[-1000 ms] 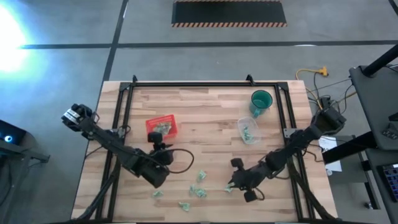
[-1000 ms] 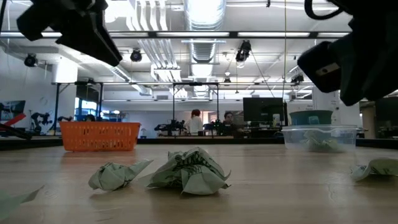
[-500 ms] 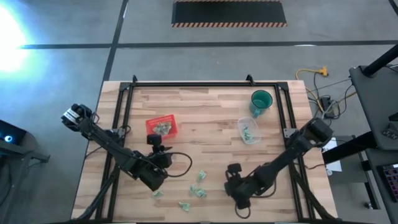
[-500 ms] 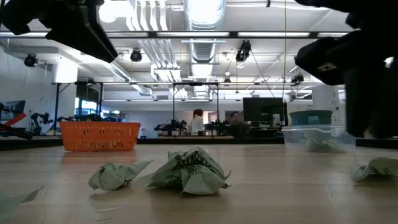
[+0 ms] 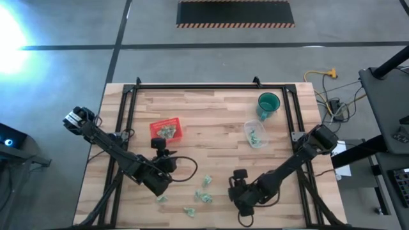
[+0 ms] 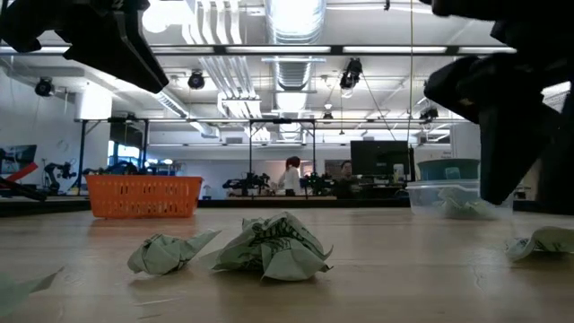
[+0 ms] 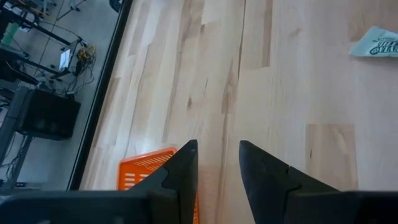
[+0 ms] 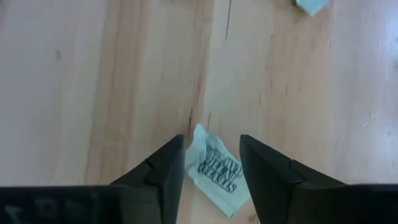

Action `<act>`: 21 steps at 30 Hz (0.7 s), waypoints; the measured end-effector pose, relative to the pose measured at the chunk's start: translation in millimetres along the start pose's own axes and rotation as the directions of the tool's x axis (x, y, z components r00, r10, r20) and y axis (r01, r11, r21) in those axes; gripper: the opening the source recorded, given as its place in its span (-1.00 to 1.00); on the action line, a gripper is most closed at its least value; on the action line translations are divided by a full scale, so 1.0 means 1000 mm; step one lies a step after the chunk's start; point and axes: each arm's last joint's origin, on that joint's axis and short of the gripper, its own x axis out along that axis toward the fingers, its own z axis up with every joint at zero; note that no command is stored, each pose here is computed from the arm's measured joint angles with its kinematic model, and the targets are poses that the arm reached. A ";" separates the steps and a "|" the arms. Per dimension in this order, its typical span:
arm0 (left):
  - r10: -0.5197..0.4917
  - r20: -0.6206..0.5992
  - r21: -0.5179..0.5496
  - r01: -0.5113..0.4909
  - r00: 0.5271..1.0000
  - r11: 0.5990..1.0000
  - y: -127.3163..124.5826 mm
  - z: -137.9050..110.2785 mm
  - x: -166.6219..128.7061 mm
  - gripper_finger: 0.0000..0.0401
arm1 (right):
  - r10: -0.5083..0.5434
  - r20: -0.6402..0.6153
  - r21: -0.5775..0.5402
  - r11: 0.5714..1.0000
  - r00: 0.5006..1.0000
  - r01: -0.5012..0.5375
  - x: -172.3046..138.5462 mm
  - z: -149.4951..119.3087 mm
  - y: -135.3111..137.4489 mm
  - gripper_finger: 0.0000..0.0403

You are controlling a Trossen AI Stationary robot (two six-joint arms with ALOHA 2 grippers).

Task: Pick and place items into bin
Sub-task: Put the stevia packet into the transparent container

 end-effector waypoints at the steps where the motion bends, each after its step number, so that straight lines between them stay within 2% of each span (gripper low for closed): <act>1: 0.000 0.000 0.000 0.000 1.000 1.000 0.000 0.000 0.000 -0.50 | -0.003 -0.005 0.004 1.000 1.000 0.003 0.001 -0.002 -0.001 -0.26; 9: 0.002 -0.005 0.007 -0.002 1.000 1.000 0.000 -0.001 0.000 -0.50 | 0.008 -0.024 0.055 0.998 1.000 -0.007 0.004 -0.007 -0.002 -0.10; 21: 0.001 -0.005 0.006 -0.001 1.000 1.000 0.000 -0.001 0.000 -0.50 | 0.041 -0.013 0.073 0.997 0.999 -0.040 0.004 -0.006 0.001 -0.03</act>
